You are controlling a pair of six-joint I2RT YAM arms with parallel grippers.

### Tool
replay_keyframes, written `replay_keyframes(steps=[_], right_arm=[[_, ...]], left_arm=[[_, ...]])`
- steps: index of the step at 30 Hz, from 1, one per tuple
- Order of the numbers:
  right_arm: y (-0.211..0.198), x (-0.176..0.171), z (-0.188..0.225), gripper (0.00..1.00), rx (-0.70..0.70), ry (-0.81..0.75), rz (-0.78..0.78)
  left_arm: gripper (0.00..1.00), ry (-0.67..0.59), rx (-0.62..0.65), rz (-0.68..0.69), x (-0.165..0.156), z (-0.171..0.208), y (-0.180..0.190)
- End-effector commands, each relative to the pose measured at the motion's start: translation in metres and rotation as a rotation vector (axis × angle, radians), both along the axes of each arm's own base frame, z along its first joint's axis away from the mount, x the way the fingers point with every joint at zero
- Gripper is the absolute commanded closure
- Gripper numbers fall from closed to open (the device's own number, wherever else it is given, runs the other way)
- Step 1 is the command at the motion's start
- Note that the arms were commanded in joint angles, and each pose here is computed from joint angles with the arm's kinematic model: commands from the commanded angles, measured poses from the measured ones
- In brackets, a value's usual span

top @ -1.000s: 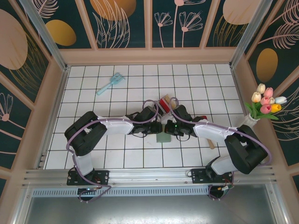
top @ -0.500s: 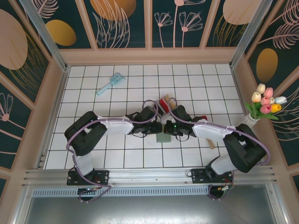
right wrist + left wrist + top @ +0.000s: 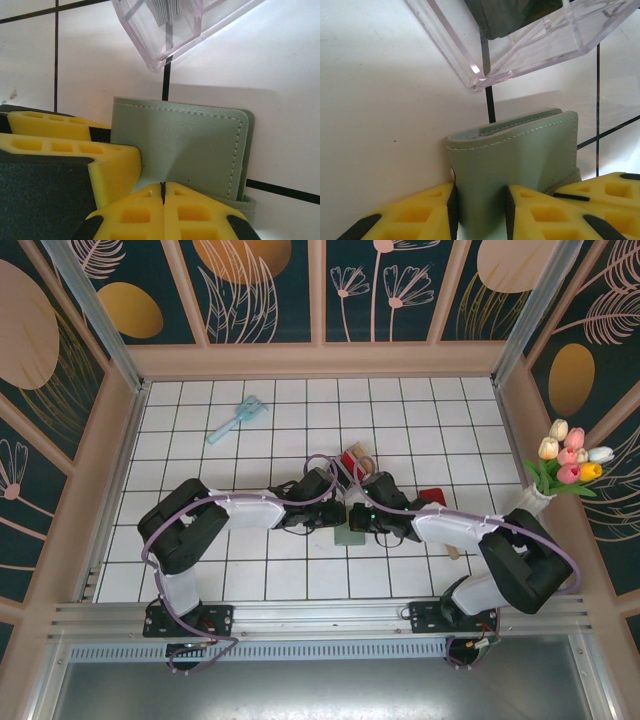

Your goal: Put the credit cards into the card holder

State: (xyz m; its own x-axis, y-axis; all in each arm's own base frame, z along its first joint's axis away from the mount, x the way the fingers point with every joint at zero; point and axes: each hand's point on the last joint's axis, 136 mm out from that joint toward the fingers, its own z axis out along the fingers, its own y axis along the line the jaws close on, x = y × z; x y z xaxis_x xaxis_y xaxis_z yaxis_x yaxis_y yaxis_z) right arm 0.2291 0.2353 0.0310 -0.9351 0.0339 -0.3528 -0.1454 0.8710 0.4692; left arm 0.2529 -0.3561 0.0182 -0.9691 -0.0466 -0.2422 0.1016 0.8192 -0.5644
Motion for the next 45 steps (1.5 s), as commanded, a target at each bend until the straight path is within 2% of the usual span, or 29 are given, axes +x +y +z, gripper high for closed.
replay_keyframes(steps=[1,11,19,23,27,30,32,33,35,38,40,41,45], right_arm=[[-0.039,-0.063,-0.062,1.00,-0.172,0.225,0.024],[-0.057,-0.090,-0.081,1.00,-0.210,0.245,-0.019],[-0.093,-0.115,-0.098,1.00,-0.387,0.314,-0.140],[-0.098,-0.122,-0.099,1.00,-0.423,0.330,-0.141],[-0.091,-0.099,-0.082,1.00,-0.468,0.248,-0.154],[-0.056,-0.071,-0.060,1.00,-0.347,0.177,-0.097],[-0.039,-0.052,-0.042,0.95,-0.251,0.147,-0.091],[-0.029,-0.045,-0.032,0.88,-0.195,0.138,-0.069],[-0.015,-0.031,-0.012,0.86,-0.128,0.099,-0.044],[0.001,-0.016,0.022,0.63,-0.012,0.048,-0.016],[0.001,-0.006,0.043,0.52,0.031,0.005,-0.036],[0.000,-0.002,0.053,0.49,0.049,-0.022,-0.042],[-0.035,0.017,0.078,0.47,0.012,-0.125,-0.181]], left_arm=[[0.69,0.076,0.053,-0.008,-0.019,-0.028,0.009],[0.69,0.087,0.034,0.002,-0.020,-0.029,0.008],[0.70,0.093,0.033,0.008,-0.023,-0.030,0.012],[0.71,0.088,0.030,0.016,-0.023,-0.030,0.013],[0.71,0.082,0.024,0.014,-0.022,-0.028,0.012],[0.71,0.069,0.021,0.014,-0.020,-0.025,0.011],[0.71,0.063,0.027,0.016,-0.019,-0.024,0.011],[0.71,0.060,0.027,0.015,-0.018,-0.023,0.011],[0.71,0.056,0.024,0.020,-0.017,-0.022,0.011],[0.71,0.041,0.025,0.025,-0.014,-0.019,0.011],[0.71,0.030,0.029,0.025,-0.012,-0.017,0.010],[0.71,0.025,0.029,0.024,-0.011,-0.015,0.010],[0.70,-0.013,0.004,0.032,-0.006,-0.003,0.008]])
